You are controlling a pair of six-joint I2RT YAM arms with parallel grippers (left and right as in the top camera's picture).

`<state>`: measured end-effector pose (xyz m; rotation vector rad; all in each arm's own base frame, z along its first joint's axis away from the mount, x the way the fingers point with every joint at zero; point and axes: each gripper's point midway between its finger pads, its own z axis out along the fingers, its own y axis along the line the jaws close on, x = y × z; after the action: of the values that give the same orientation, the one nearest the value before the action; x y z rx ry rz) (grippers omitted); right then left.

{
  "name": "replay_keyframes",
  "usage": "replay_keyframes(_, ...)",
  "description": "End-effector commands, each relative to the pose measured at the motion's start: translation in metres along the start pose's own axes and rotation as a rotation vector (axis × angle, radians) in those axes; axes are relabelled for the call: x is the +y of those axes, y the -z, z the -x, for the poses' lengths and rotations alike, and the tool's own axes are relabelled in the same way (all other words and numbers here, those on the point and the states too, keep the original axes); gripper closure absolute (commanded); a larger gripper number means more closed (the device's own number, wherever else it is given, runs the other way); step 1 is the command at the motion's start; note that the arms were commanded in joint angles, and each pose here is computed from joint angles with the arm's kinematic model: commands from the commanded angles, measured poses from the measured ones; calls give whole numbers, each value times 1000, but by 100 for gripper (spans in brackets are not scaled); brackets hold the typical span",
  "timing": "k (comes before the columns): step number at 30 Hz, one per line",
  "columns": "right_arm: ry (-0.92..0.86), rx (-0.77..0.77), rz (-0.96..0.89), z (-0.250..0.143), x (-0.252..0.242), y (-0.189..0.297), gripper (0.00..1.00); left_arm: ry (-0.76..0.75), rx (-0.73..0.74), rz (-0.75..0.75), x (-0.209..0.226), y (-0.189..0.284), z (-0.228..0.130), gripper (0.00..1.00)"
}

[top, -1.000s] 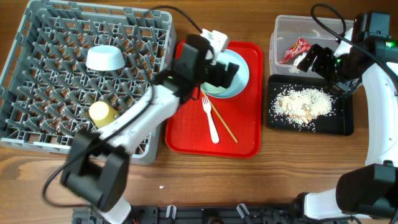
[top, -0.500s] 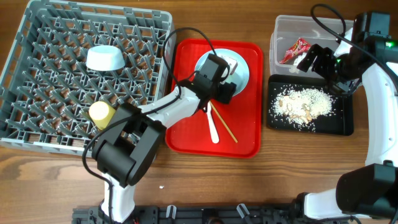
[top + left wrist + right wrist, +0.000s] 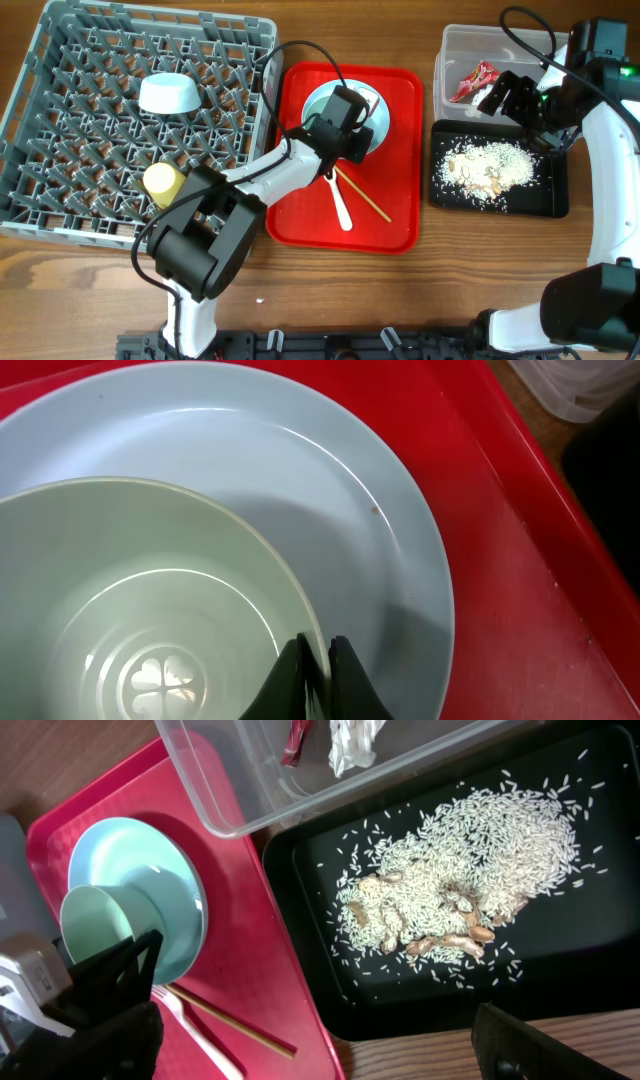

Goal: Sort waste into correct bins and load items into the dishwasher rack
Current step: 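Lift the green bowl and carry it to the rack's back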

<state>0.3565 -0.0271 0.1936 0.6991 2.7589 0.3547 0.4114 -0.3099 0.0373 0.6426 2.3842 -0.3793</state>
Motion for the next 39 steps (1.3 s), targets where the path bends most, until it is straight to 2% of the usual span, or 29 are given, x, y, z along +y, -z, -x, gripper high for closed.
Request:
replay_keyframes(1, 10, -12, 12, 0, 3, 6, 0, -1, -54, -8, -3, 18, 20, 96)
replay_keyframes(5, 10, -11, 12, 0, 2, 6, 0, -2, -117, -30, -7, 43, 43, 96)
replay_keyframes(8, 9, -12, 12, 0, 2, 6, 0, 4, -161, -100, -13, 67, 60, 96)
replay_keyframes(14, 8, -10, 11, 0, 2, 6, 0, 54, -245, -224, 9, 113, 88, 96)
replay_keyframes(25, 8, -9, 11, 0, 2, 6, 0, 307, -334, -587, 95, 191, 99, 96)
replay_keyframes(32, 9, -9, 11, 0, 2, 6, 0, 478, -383, -672, 155, 220, 94, 96)
replay_keyframes(39, 7, -3, 8, -2, 1, 6, 0, 598, -432, -704, 200, 219, 93, 96)
